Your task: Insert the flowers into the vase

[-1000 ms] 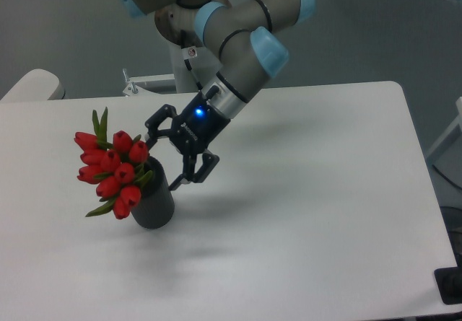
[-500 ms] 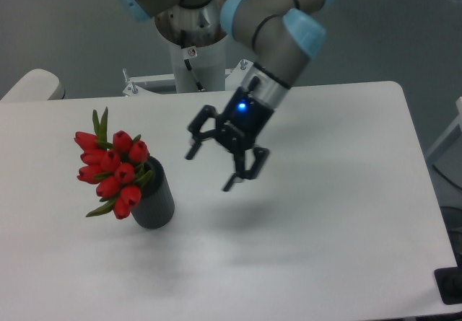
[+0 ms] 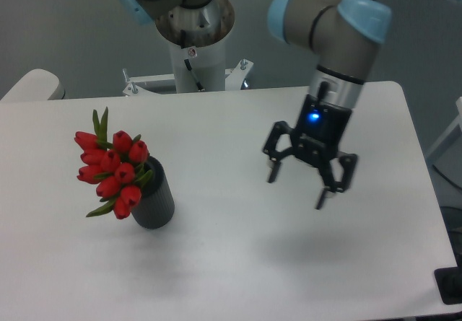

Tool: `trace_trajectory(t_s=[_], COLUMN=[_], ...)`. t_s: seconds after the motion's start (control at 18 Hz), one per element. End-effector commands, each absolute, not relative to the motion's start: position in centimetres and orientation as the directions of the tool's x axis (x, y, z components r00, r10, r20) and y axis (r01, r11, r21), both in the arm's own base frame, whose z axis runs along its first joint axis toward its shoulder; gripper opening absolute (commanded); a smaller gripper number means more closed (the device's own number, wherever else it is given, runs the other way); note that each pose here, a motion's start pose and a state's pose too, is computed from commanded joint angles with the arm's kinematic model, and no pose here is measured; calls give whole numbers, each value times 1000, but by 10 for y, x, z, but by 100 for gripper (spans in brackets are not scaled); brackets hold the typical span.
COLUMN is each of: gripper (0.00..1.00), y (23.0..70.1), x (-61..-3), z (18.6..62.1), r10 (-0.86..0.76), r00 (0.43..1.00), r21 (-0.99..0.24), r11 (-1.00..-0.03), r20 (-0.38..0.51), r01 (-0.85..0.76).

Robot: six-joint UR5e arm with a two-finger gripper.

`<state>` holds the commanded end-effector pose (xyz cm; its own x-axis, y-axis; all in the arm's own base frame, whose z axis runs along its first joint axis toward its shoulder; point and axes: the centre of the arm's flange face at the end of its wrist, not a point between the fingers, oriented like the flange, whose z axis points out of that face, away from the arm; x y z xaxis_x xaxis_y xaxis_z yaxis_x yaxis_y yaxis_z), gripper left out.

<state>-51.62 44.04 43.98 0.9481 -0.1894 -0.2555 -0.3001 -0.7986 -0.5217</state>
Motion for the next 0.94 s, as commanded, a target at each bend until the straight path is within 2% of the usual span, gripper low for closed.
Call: trace_trajectory(t_s=[0.17,0.33,0.61,0.94], gripper=[100,100,100,100], y=[444,437,434,441], x=[-530,-537,-547,-538], z=[456,464,465,461], r10=[-236,-326,-343,-366], r00=[946,907,890,881], r21=[-469,-329,-166,-125], r11=[-824,-853,-900,-900], r20=[-224,-267,-299,-302], r01=[-317,-404,-403,-417])
